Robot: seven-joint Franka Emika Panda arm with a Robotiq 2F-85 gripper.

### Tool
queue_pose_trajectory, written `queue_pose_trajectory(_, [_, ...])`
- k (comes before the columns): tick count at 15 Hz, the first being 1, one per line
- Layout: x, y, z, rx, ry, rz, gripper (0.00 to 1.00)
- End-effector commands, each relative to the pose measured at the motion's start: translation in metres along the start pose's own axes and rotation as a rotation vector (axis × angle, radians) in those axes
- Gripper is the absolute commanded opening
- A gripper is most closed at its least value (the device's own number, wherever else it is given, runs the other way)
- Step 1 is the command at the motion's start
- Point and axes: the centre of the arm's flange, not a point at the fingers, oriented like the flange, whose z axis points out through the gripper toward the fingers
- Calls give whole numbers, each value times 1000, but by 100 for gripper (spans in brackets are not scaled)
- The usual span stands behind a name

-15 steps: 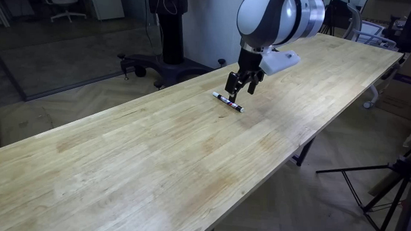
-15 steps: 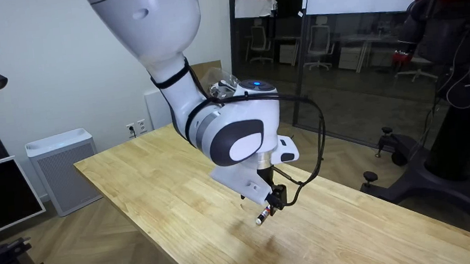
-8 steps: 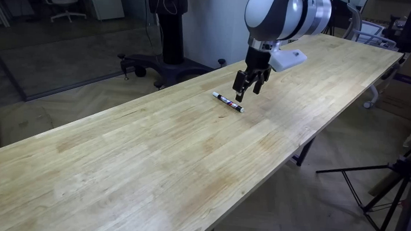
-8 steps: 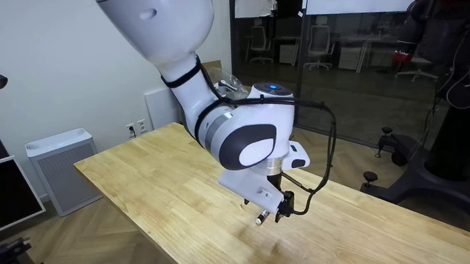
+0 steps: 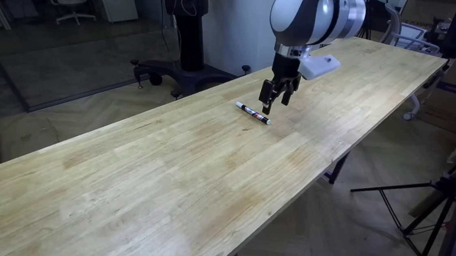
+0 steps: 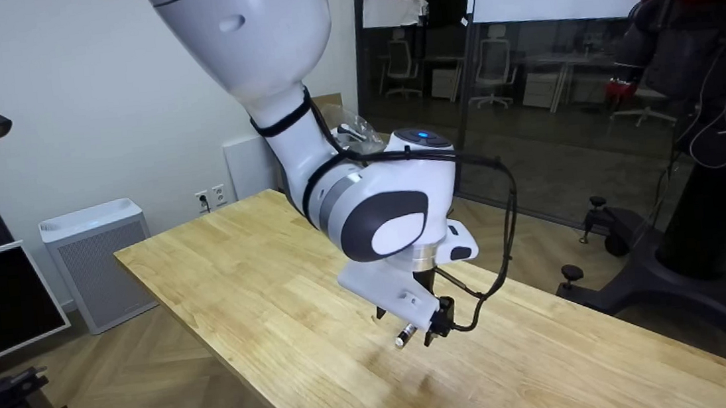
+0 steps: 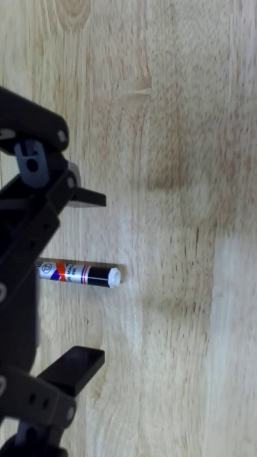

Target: Move the marker to the left

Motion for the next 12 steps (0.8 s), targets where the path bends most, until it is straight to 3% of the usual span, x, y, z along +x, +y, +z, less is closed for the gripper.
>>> queue_pose_trajectory(1, [26,-1,9,-30,-25,2,100])
queue_pose_trajectory(12, [78,2,31,-48,-119,-33,100])
